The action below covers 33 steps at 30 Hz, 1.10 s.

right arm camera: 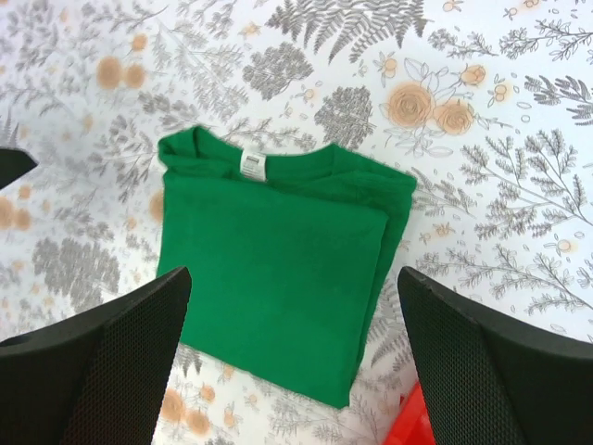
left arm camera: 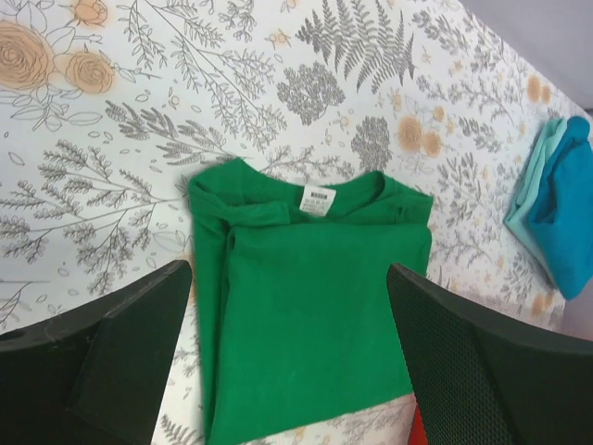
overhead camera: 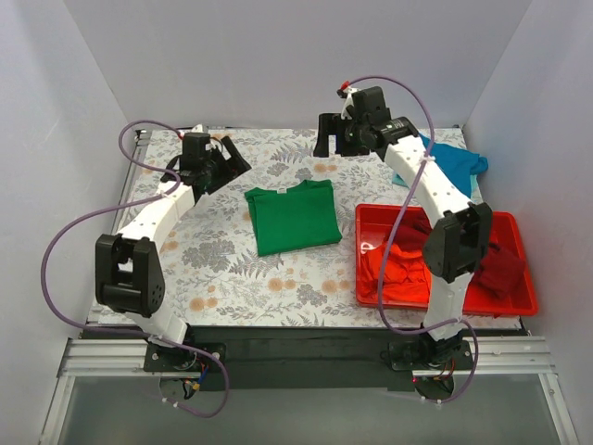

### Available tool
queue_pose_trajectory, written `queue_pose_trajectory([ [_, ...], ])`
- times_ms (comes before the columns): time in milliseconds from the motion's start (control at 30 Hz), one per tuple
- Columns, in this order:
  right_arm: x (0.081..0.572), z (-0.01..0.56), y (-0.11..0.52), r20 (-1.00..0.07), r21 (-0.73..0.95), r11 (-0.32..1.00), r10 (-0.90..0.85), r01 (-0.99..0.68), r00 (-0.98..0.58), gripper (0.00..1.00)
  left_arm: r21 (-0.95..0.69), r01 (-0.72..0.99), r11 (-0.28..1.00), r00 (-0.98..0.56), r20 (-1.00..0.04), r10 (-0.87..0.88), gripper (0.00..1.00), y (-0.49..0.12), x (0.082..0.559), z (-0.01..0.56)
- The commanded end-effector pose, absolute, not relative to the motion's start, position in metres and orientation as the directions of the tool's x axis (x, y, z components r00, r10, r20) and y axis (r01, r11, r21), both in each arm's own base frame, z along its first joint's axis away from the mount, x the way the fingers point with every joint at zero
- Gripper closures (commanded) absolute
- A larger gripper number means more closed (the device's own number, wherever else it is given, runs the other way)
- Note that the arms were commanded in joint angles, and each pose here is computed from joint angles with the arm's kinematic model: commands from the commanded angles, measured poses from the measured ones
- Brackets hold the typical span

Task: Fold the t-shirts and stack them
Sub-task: Fold the tshirt, then neatly place the folded tshirt to the corner

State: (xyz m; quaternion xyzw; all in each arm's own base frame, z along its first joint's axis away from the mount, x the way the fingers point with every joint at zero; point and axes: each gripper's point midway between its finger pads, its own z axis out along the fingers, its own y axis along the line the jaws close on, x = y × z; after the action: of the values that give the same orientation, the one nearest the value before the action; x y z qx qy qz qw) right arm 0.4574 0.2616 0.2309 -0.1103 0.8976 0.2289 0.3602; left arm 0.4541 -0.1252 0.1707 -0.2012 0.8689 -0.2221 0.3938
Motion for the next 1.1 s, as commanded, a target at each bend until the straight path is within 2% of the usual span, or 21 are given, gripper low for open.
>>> queue_pose_trajectory([
  [0,0.431,0.265,0.262,-0.756,0.325,0.818,-0.077,-0.475,-0.65,0.02,-0.503,-0.108,0.858,-0.66,-0.609,-0.44,0.14,-0.124,0.423,0.165],
  [233,0.391,0.214,0.258,-0.668,0.38,0.791,-0.123,-0.479,-0.734,0.02,-0.466,-0.063,0.882,-0.758,-0.554,-0.346,0.17,-0.131,0.386,0.119],
  [433,0.376,0.162,0.254,-0.578,0.412,0.799,-0.142,-0.438,-0.804,0.03,-0.479,-0.042,0.877,-0.801,-0.508,-0.316,0.19,-0.143,0.377,0.09],
  [800,0.377,0.101,0.258,-0.457,0.442,0.822,-0.137,-0.358,-0.879,0.04,-0.467,-0.034,0.884,-0.846,-0.457,-0.274,0.27,-0.156,0.388,0.06],
  [1067,0.386,0.078,0.259,-0.419,0.429,0.845,-0.127,-0.319,-0.899,0.04,-0.461,-0.048,0.886,-0.863,-0.428,-0.269,0.33,-0.161,0.392,0.043],
])
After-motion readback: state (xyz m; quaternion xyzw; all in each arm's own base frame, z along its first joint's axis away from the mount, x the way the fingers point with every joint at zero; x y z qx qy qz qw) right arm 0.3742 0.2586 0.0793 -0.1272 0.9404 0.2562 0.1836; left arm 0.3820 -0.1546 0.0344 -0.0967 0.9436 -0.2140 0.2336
